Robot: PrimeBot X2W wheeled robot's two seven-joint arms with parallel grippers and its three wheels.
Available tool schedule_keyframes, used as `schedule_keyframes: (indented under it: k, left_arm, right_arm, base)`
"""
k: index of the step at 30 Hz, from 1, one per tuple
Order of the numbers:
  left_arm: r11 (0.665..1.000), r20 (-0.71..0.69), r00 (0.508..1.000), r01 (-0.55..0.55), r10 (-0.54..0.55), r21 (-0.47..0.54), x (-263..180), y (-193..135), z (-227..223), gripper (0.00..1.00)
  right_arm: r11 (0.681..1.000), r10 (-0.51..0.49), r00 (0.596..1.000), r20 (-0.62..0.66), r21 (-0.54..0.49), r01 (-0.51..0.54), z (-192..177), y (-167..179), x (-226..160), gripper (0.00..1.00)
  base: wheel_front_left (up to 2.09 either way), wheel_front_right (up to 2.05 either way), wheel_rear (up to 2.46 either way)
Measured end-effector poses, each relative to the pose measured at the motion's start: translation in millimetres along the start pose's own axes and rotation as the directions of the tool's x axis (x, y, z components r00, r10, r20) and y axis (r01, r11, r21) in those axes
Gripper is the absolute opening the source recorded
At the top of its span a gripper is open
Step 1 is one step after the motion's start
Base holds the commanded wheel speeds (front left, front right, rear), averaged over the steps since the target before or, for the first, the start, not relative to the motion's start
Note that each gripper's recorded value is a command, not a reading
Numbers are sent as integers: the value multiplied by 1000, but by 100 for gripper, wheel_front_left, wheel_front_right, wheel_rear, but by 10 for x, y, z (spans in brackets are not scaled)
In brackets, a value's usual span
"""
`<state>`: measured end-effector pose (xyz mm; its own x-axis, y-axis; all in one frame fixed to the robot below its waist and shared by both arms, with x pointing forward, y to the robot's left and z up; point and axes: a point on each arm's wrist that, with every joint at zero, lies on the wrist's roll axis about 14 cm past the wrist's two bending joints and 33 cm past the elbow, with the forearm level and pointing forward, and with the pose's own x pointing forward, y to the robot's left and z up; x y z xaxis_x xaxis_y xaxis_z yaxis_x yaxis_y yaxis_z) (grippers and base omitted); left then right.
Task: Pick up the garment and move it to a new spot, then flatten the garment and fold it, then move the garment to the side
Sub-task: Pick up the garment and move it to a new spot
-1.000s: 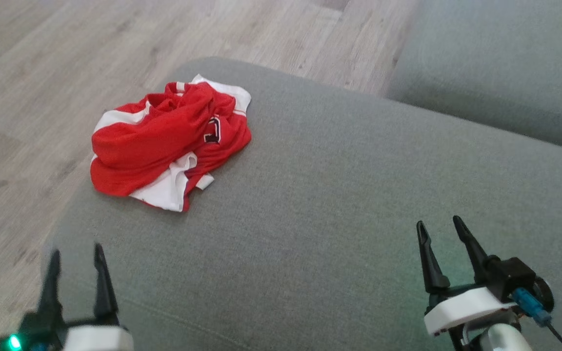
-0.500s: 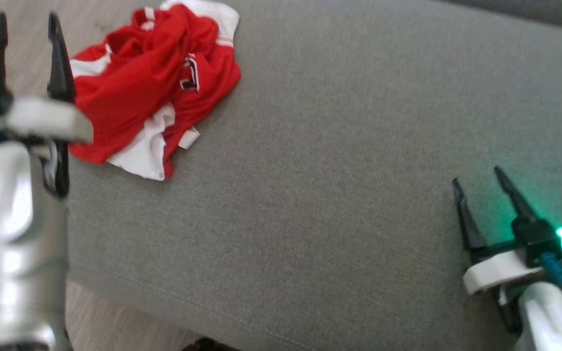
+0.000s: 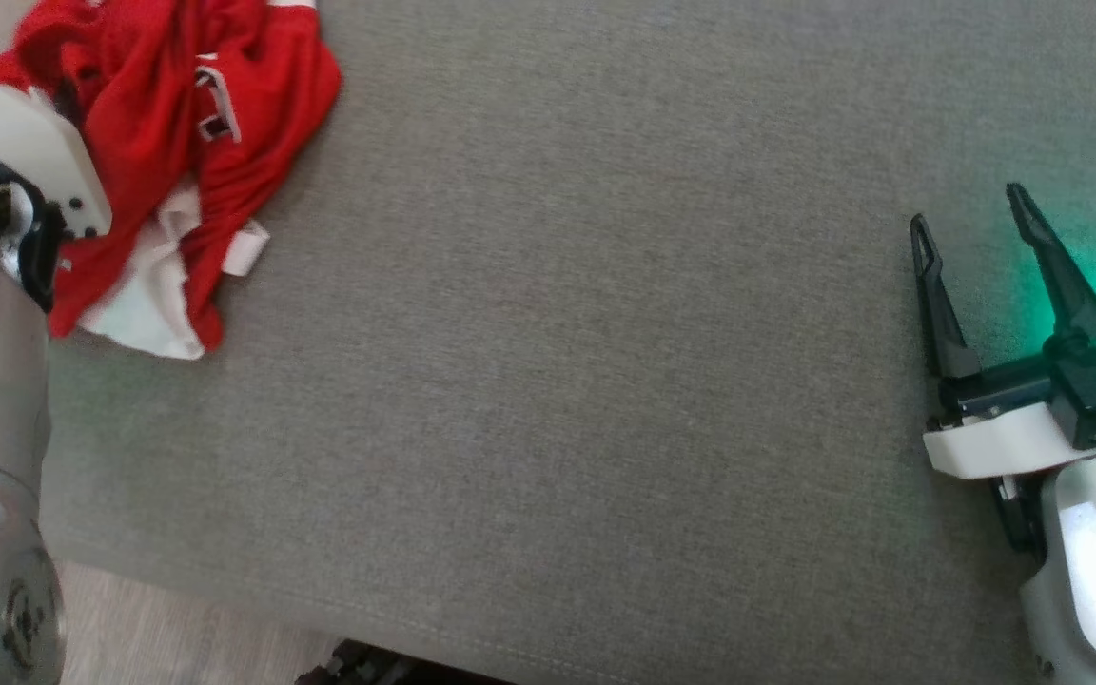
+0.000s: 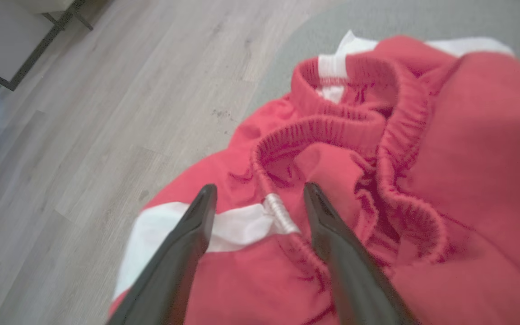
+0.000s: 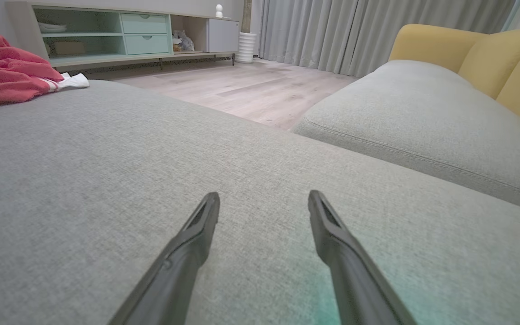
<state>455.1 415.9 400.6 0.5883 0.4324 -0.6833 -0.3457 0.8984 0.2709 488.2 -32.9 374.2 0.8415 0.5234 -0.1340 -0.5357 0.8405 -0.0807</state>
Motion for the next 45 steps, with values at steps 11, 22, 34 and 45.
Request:
schedule_keyframes:
  k: [11, 22, 34, 45]
  left_arm:
    - [993, 329, 944, -4, -36, 119, -57, -100, 896, 0]
    - [944, 744, 636, -73, -204, 321, -1244, -444, 2477, 0]
    - [791, 791, 95, 185, -605, 583, -3319, -2393, 3288, 0]
    - [443, 548, -120, 459, -828, 770, -3968, -3913, 2586, 0]
  right_arm:
    - [999, -47, 999, 13, 9, 47, 43, -122, -4, 100]
    - [993, -105, 993, 62, 64, 101, 498, -73, -247, 100]
    - [912, -397, 909, 126, 169, 375, 897, -702, -1318, 100]
    - [775, -630, 758, 171, 200, 599, 1091, -1235, -2236, 100]
  base:
    - [0, 0, 0]
    - [0, 0, 0]
    - [0, 0, 0]
    - [0, 0, 0]
